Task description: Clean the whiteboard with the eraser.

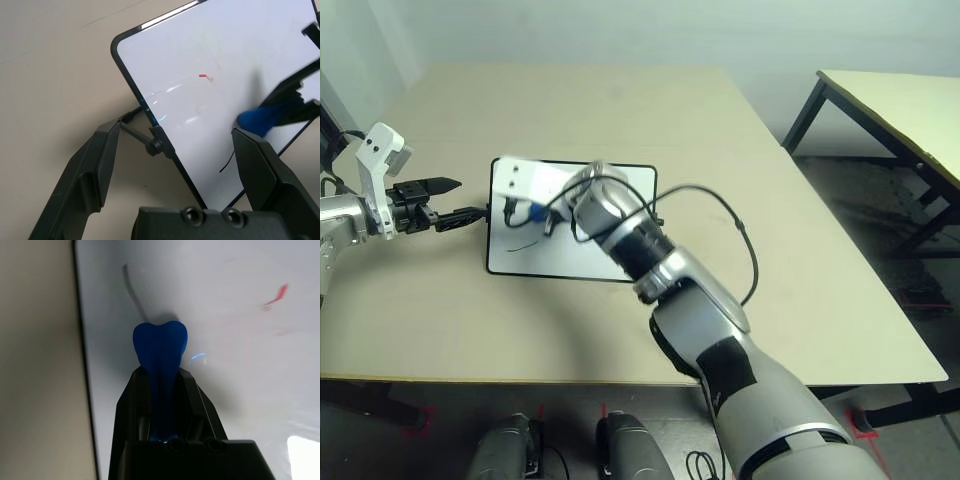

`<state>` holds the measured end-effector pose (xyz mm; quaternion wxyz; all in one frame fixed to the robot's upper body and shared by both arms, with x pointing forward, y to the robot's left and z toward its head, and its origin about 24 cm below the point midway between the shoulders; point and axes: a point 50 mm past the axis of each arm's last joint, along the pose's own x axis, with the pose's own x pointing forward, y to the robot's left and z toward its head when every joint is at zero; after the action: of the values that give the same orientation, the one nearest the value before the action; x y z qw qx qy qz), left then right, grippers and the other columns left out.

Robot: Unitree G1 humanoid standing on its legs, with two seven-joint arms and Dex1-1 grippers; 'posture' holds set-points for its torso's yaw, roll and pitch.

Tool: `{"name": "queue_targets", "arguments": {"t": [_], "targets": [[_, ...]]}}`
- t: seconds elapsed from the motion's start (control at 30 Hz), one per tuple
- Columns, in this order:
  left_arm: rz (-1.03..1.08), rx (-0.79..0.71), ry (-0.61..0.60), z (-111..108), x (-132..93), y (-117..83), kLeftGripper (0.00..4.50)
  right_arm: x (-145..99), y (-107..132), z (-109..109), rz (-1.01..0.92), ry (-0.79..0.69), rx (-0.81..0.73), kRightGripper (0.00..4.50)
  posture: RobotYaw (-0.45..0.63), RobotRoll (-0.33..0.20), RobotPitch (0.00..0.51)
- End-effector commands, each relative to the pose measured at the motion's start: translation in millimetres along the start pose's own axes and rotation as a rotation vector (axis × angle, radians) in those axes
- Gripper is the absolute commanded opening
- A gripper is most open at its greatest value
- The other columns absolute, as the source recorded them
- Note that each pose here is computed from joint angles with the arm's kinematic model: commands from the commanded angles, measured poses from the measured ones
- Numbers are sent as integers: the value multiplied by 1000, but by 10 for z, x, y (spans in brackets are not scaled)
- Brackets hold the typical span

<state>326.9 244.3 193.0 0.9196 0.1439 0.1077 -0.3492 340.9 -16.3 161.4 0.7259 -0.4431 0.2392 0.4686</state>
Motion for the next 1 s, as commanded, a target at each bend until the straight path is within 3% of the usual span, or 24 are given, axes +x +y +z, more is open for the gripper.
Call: {"name": "queue_targets", "arguments": {"t": [0.03, 0.23, 0.33, 0.47, 0.8, 0.9, 1.0], "targets": [[-4, 0, 5, -3, -10, -17, 4500, 0, -9, -13, -11, 22, -10, 582, 5, 0, 60], [-3, -4, 6, -4, -14, -30, 4500, -62, -470, 223, -209, -69, 45, 582, 9, 0, 62], [-1, -5, 6, -5, -19, -36, 4500, -78, -569, 313, -246, -104, 58, 581, 14, 0, 64], [2, -8, 7, -5, -28, -43, 4500, -9, -528, 287, -211, -84, 51, 581, 16, 0, 65], [41, -19, 20, -6, -108, 63, 4500, 97, 65, 19, 6, 0, -27, 581, 9, 0, 70], [39, -24, 34, -25, -123, 75, 4500, 89, -1, 4, -22, 8, -14, 581, 11, 0, 70], [31, -37, 45, -57, -142, 71, 4500, 34, -261, 92, -132, -22, 20, 581, 11, 0, 70]]}}
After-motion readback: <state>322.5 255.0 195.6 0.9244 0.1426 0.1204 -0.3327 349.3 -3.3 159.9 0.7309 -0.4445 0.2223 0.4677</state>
